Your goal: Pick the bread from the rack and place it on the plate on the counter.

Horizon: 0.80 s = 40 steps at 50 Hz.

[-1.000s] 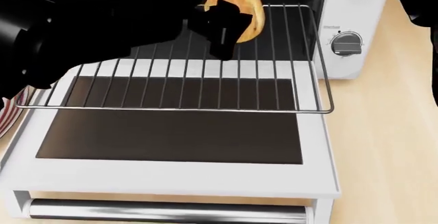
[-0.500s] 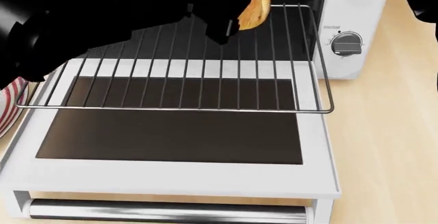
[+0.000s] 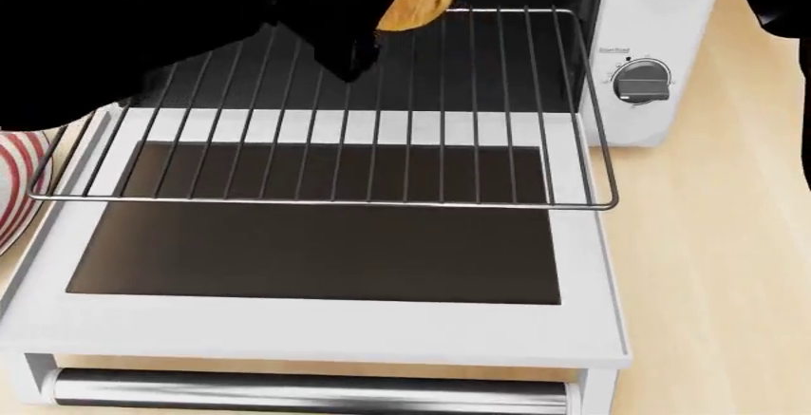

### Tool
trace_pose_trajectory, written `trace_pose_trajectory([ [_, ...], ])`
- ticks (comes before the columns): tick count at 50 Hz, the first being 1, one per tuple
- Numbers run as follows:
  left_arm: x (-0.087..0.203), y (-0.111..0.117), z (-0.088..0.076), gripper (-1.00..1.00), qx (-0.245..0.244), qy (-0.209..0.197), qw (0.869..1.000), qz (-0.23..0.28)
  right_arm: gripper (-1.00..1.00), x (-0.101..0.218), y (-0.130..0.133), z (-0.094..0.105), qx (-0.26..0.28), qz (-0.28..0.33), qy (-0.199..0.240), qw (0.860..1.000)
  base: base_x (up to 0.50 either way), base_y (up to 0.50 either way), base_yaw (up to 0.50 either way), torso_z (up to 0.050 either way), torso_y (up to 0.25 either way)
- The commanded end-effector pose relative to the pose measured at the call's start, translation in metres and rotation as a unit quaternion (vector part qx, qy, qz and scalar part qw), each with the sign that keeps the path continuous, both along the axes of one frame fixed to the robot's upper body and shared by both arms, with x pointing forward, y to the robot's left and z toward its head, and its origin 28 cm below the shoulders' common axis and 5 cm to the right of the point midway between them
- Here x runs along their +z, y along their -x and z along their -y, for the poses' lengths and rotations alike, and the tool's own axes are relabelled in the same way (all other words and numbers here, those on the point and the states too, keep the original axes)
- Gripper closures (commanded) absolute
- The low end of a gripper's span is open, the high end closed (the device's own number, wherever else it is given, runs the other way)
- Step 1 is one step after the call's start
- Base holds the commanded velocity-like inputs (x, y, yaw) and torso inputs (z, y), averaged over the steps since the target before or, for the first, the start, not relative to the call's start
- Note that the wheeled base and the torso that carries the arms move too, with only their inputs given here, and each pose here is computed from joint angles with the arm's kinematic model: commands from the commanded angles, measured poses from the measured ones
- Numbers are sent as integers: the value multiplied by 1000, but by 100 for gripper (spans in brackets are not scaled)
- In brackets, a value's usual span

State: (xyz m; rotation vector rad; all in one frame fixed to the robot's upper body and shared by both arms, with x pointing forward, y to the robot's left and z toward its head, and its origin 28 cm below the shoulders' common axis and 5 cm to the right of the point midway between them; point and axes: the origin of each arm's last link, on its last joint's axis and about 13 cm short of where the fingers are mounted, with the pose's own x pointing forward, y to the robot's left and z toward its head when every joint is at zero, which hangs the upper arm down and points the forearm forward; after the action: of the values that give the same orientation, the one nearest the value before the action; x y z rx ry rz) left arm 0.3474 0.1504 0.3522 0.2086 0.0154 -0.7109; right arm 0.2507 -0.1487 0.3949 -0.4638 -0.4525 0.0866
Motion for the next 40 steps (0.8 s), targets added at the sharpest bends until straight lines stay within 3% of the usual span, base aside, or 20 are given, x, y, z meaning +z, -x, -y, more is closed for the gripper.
trace_pose_trajectory([
  [1,13,39,-18,100,16,20,999,29,-100,1,2,-1,3,1,1,1000,0,0,0,0,0],
  [16,12,70,-48,100,62,32,996,47,-100,3,6,-3,7,6,5,1000,0,0,0,0,0],
  [40,25,102,-70,100,108,17,993,48,-100,2,6,-3,10,7,6,1000,0,0,0,0,0],
])
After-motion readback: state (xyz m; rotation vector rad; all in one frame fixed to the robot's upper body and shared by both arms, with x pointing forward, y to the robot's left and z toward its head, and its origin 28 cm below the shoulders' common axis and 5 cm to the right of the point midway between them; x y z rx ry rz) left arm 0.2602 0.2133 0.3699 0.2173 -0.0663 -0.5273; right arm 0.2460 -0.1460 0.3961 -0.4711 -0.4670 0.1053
